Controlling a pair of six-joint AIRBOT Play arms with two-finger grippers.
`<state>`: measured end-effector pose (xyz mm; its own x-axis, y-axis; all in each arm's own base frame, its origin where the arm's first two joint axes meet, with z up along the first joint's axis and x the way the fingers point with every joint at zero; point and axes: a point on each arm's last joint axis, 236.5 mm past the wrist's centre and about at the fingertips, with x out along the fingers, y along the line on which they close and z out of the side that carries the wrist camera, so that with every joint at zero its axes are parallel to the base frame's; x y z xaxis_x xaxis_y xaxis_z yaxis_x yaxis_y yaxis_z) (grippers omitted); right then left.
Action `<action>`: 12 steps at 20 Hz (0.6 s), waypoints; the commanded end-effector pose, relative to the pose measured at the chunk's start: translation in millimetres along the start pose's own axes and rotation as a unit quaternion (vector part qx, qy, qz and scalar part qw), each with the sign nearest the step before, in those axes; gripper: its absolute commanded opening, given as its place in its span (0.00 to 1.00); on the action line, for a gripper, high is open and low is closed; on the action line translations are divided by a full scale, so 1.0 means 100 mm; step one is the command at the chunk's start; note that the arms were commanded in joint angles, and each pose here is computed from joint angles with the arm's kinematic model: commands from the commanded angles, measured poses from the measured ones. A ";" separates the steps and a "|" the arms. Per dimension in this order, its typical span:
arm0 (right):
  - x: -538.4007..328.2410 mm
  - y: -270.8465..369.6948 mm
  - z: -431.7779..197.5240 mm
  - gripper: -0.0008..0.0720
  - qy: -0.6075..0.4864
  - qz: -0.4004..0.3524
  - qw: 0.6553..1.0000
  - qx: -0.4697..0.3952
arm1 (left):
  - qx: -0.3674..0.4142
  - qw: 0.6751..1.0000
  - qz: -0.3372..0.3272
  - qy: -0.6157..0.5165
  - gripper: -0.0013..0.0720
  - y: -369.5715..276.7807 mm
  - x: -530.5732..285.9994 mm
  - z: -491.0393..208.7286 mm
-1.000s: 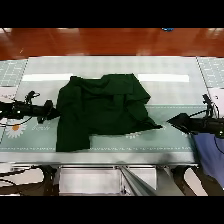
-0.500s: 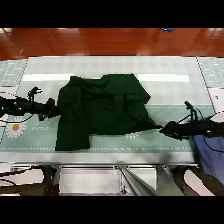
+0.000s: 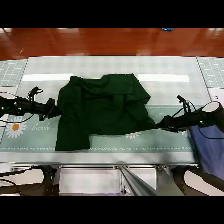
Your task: Fold the shirts.
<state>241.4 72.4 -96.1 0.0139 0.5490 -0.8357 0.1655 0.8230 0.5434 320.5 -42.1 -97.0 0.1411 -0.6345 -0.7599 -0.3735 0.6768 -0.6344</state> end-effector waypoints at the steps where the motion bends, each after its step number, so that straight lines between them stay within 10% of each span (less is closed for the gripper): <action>1: 0.04 0.15 0.18 0.57 -0.009 0.039 0.999 -0.006 | 0.001 1.000 0.000 0.000 0.05 0.00 0.00 0.00; 6: 0.21 0.23 0.26 0.55 -0.010 0.066 0.998 -0.001 | 0.001 1.000 0.001 -0.002 0.05 0.00 0.00 0.01; 9: 0.34 0.43 0.20 0.04 0.006 0.071 0.997 -0.042 | -0.002 1.000 -0.010 0.002 0.05 -0.05 -0.01 -0.01; 12: -0.06 0.63 0.39 0.04 -0.006 0.062 0.994 -0.090 | 0.019 0.998 -0.065 -0.014 0.05 -0.48 -0.30 0.12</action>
<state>278.1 114.2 -88.3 0.0324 0.6498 -0.7594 0.0567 0.7574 0.6505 329.7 -45.3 -79.0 0.1662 -0.6613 -0.7315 -0.3561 0.6515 -0.6699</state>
